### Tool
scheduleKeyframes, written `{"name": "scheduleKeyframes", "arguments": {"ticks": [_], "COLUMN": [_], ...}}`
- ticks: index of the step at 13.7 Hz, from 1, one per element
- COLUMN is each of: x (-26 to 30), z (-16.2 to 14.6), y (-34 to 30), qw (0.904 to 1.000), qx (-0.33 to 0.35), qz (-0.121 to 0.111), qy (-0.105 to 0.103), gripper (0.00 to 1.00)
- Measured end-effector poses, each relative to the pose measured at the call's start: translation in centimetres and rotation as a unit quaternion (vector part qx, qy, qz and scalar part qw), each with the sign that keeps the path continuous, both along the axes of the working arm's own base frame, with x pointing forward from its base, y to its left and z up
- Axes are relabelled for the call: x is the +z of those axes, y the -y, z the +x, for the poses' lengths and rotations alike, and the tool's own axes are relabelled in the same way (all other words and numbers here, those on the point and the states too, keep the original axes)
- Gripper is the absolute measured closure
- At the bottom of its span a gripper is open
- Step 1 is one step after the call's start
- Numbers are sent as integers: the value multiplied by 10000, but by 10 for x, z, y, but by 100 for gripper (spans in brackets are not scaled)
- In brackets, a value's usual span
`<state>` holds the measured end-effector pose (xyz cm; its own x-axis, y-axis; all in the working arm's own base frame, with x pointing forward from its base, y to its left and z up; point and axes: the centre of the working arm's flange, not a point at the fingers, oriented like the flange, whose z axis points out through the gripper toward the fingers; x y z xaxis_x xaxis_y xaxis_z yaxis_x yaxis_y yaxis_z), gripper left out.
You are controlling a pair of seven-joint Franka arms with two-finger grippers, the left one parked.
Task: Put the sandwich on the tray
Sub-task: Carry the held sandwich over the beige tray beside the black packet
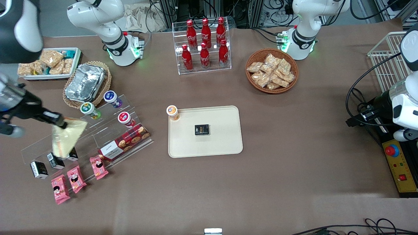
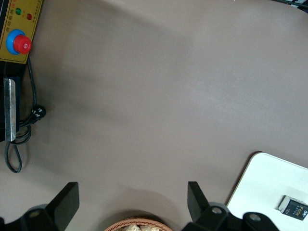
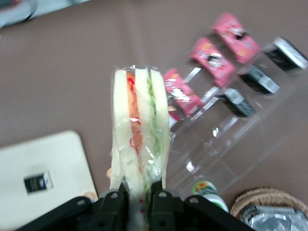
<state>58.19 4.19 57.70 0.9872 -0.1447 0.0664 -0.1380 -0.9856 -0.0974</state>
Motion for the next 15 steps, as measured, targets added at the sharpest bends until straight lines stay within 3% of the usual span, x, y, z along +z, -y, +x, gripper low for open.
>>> {"name": "scheduleKeyframes", "arguments": {"ticks": [1, 3, 7, 12, 15], "x": [-1, -8, -42, -124, -167], "z": [-1, -3, 5, 5, -3], "y": [-27, -73, -154, -273, -317], "qw": [9983, 9846, 9260, 8587, 8258], "qx": [573, 1742, 3735, 5014, 5483], "qz": [-37, -123, -355, -698, -1023], "qy": [26, 92, 414, 796, 836], "gripper": [81, 81, 81, 81, 81]}}
